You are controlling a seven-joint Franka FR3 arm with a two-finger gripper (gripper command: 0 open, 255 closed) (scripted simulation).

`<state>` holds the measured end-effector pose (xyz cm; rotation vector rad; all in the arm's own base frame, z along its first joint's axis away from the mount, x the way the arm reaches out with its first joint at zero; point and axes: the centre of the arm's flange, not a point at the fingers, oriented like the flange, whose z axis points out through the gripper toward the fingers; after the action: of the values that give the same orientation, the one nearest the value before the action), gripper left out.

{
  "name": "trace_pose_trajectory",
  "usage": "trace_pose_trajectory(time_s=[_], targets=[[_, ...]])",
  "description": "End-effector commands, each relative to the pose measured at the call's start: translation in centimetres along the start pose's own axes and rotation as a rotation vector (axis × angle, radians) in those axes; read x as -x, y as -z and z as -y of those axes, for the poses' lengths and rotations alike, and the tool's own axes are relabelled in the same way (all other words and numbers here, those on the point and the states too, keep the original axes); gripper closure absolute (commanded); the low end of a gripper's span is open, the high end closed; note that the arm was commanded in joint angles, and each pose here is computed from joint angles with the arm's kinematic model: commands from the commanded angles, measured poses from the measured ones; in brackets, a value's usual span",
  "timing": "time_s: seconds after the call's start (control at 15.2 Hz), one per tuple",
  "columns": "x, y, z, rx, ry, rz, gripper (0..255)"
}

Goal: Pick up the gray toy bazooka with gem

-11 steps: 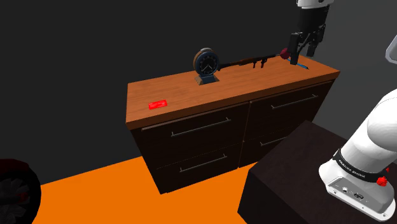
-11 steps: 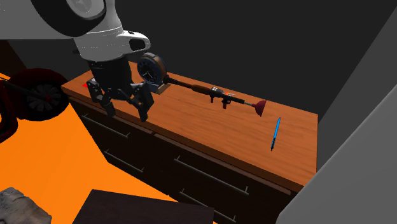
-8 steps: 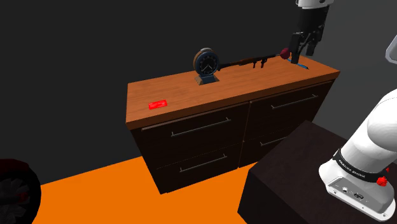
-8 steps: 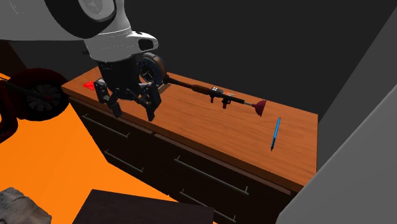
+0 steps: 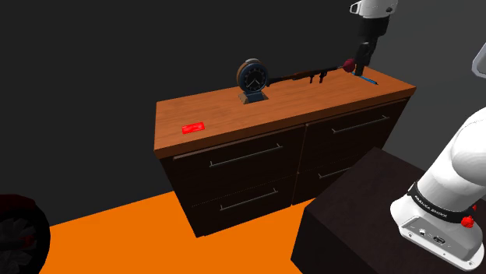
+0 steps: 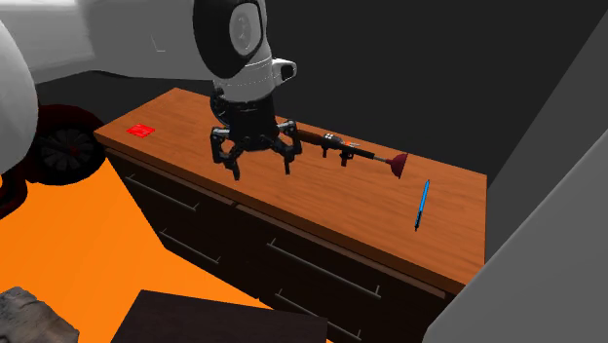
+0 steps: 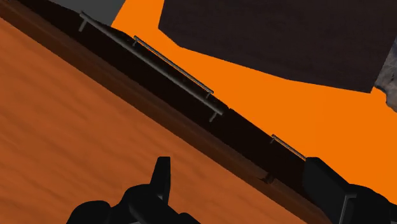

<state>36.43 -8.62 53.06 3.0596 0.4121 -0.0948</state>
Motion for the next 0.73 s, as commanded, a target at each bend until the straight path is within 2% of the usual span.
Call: trace_pose_trajectory(time_s=[0.0, 0.66], targets=[[-1.1, -0.7, -2.1, 0.005, 0.091, -0.011, 0], [-9.6, -3.9, -10.8, 0.022, 0.509, -0.066, 0]])
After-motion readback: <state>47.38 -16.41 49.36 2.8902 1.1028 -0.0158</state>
